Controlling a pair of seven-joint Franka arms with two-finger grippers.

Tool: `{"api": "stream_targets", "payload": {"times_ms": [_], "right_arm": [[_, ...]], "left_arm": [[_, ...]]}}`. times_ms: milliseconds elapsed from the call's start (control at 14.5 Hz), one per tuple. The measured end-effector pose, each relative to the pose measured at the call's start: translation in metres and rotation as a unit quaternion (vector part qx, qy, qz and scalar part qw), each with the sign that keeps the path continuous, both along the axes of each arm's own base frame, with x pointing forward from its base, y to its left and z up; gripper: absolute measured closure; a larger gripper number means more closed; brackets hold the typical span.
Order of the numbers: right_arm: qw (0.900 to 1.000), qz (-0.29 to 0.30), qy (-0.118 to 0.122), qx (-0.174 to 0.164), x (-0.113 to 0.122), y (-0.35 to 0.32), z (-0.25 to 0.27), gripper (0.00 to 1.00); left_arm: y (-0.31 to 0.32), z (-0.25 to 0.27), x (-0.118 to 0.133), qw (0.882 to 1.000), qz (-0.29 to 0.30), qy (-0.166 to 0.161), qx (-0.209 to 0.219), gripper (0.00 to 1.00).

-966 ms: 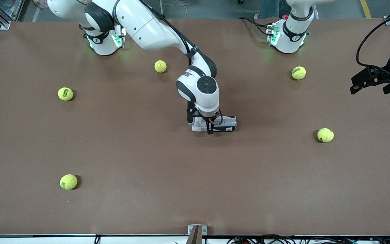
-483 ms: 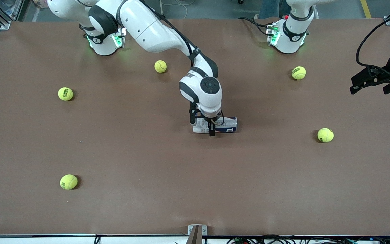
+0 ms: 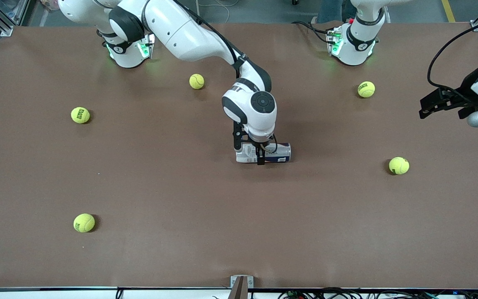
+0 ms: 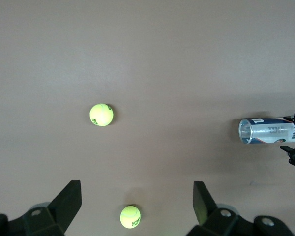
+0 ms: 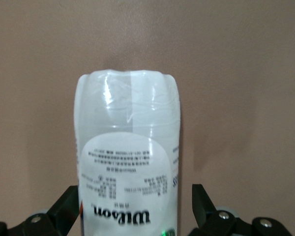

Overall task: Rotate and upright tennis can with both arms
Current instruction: 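Grasp the can's base end with the left gripper while the right gripper releases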

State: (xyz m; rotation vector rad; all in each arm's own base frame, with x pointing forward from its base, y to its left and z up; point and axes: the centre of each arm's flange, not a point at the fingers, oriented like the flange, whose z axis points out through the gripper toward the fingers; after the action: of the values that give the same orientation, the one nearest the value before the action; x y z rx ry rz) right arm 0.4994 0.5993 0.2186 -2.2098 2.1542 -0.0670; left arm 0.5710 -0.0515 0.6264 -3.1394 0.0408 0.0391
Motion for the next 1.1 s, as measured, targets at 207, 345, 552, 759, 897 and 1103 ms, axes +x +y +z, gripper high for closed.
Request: {"api": "stream_targets", "payload": {"times_ms": [207, 345, 552, 759, 897, 1103], "right_arm": [[1.000, -0.002, 0.008, -0.008, 0.000, 0.002, 0.024, 0.00], [1.000, -0.005, 0.010, -0.010, 0.001, 0.001, 0.049, 0.00], [1.000, -0.010, 0.009, -0.008, 0.014, -0.013, 0.087, 0.00], [0.999, 0.040, 0.022, -0.023, 0.039, -0.045, 0.112, 0.00], [0.991, 0.122, 0.040, -0.037, 0.060, -0.079, 0.135, 0.00], [0.971, 0.227, 0.063, -0.036, 0.100, -0.155, 0.193, 0.00]], "left_arm": [[-0.008, -0.027, 0.005, 0.999, -0.003, 0.036, 0.000, 0.00], [-0.030, -0.048, 0.006, 0.998, -0.009, 0.068, -0.001, 0.00], [-0.078, -0.091, 0.009, 0.991, -0.016, 0.121, -0.047, 0.00], [-0.096, -0.142, 0.023, 0.978, 0.009, 0.177, -0.111, 0.00], [-0.095, -0.178, 0.035, 0.967, 0.025, 0.206, -0.148, 0.00], [-0.096, -0.231, 0.054, 0.940, 0.071, 0.232, -0.240, 0.00]]}}
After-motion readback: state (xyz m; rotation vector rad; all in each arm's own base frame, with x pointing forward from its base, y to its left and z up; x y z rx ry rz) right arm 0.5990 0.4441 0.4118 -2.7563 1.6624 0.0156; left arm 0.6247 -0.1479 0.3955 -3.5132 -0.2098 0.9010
